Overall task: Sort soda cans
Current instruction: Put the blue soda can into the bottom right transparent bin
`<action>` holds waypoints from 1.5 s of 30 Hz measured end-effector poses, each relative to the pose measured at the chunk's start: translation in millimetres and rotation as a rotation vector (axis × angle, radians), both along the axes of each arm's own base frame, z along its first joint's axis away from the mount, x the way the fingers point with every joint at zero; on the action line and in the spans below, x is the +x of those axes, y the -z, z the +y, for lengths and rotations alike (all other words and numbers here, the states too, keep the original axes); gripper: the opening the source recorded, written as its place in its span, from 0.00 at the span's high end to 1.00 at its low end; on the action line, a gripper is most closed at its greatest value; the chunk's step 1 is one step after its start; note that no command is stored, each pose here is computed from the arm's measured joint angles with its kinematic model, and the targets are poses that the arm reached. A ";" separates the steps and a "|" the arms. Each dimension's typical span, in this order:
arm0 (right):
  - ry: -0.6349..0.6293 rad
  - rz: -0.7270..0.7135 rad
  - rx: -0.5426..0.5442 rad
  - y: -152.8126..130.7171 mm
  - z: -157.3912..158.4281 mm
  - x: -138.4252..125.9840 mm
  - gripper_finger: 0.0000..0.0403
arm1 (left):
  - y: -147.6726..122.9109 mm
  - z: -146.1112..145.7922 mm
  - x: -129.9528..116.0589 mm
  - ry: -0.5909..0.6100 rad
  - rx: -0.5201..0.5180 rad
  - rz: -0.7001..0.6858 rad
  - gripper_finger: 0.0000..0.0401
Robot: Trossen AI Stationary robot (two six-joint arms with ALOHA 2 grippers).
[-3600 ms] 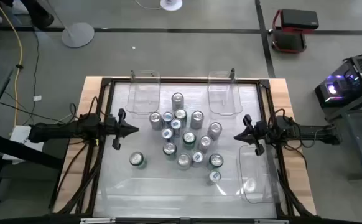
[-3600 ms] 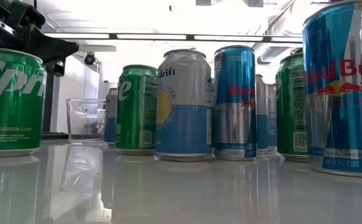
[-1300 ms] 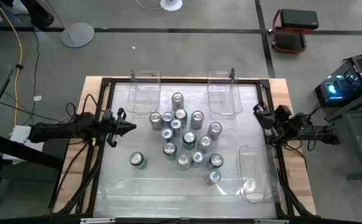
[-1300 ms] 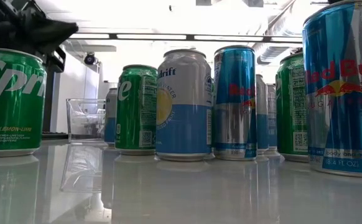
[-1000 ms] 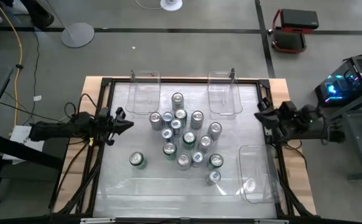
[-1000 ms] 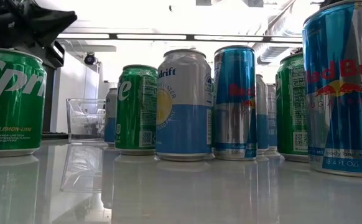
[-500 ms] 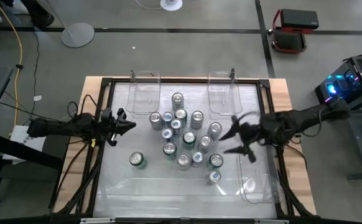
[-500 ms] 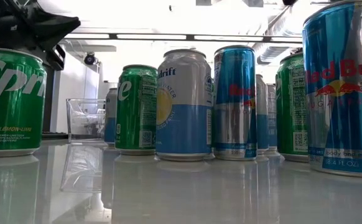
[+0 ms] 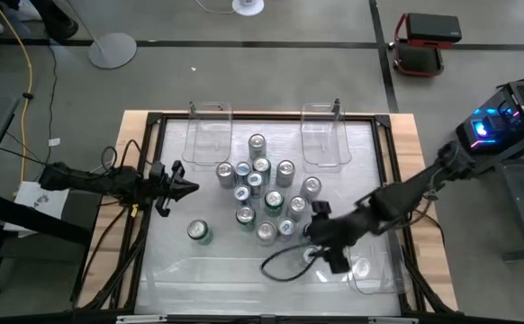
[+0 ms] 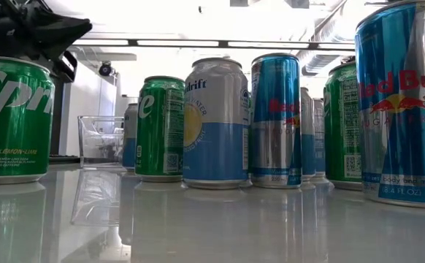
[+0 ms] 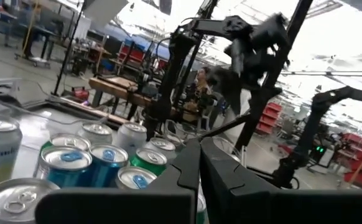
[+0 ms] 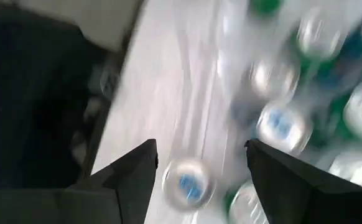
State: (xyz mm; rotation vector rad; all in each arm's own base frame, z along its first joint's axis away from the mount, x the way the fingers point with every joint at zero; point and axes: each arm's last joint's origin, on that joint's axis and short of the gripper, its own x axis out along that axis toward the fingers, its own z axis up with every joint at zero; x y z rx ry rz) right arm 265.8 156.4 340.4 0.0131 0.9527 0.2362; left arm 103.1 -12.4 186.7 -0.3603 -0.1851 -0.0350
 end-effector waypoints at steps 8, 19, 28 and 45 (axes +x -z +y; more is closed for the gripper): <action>-0.023 0.262 0.047 32.2 32.3 18.9 0.29 | 1.8 -1.1 0.6 -0.075 0.002 0.023 1.00; -0.190 0.214 -0.162 48.1 37.7 33.0 0.22 | 7.6 -2.8 5.6 -0.070 -0.008 0.088 1.00; -0.229 0.259 -0.224 64.3 34.4 28.9 0.22 | 10.8 -2.8 8.1 -0.090 -0.012 0.121 1.00; -0.255 0.287 -0.322 83.2 39.0 34.9 0.22 | 11.4 -2.8 8.7 -0.091 -0.020 0.127 1.00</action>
